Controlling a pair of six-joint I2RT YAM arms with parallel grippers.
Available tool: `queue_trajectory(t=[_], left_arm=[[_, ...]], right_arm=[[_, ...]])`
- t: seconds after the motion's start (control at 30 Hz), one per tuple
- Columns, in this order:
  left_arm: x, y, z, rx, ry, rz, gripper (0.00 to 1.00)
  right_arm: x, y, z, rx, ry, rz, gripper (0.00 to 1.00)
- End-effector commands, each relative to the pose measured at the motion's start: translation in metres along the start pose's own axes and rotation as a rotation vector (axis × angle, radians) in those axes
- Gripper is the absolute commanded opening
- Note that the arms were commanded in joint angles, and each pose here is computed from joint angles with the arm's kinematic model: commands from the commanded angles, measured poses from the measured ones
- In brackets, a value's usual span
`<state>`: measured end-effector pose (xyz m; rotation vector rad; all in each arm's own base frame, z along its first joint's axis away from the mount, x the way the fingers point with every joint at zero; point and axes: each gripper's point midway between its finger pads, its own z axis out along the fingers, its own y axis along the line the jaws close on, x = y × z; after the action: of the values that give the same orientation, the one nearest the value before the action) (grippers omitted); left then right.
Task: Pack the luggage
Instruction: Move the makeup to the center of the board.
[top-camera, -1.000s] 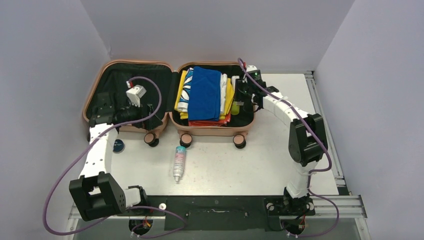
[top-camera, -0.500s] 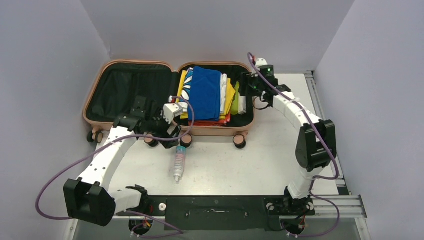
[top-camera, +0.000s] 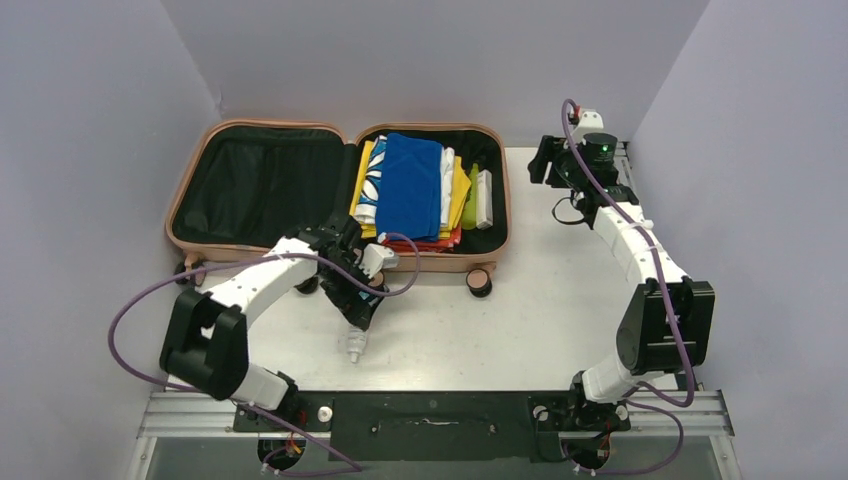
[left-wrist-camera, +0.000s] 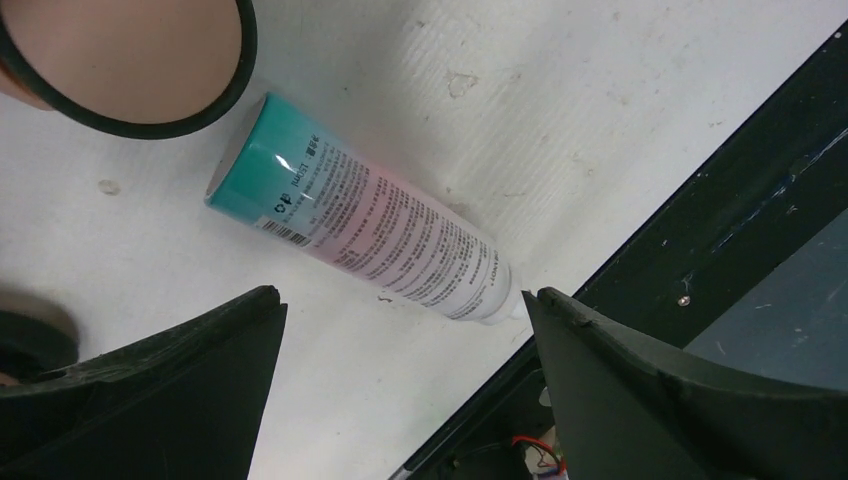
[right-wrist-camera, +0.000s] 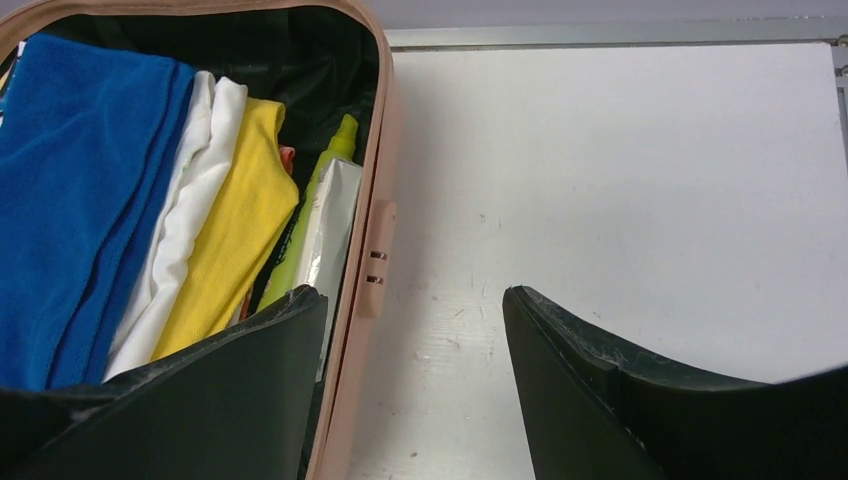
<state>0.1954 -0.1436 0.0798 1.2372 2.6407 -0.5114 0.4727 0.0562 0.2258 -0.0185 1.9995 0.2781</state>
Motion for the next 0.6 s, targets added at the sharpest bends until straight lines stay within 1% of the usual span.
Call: queue_trajectory(t=[0.0,0.13,0.23,0.5,0.57], left_arm=[[-0.007,0.005,0.008,0.006,0.094,-0.104,0.96],[-0.001,0.019,0.032,-0.050,0.150,-0.194,0.96],[-0.001,0.031,0.044,-0.110,0.169,-0.218,0.96],[0.000,0.039,0.060,-0.141,0.233,-0.262,0.96],[0.001,0.039,0.062,-0.148,0.246,-0.263,0.98]], right_arm=[[-0.039,0.006,-0.015,-0.018,-0.133,-0.036,0.66],[-0.040,-0.001,-0.019,-0.002,-0.151,-0.023,0.66],[-0.043,-0.006,-0.023,0.007,-0.166,-0.020,0.66],[-0.043,-0.011,-0.024,0.018,-0.172,-0.014,0.66],[-0.041,-0.012,-0.023,0.018,-0.167,-0.011,0.66]])
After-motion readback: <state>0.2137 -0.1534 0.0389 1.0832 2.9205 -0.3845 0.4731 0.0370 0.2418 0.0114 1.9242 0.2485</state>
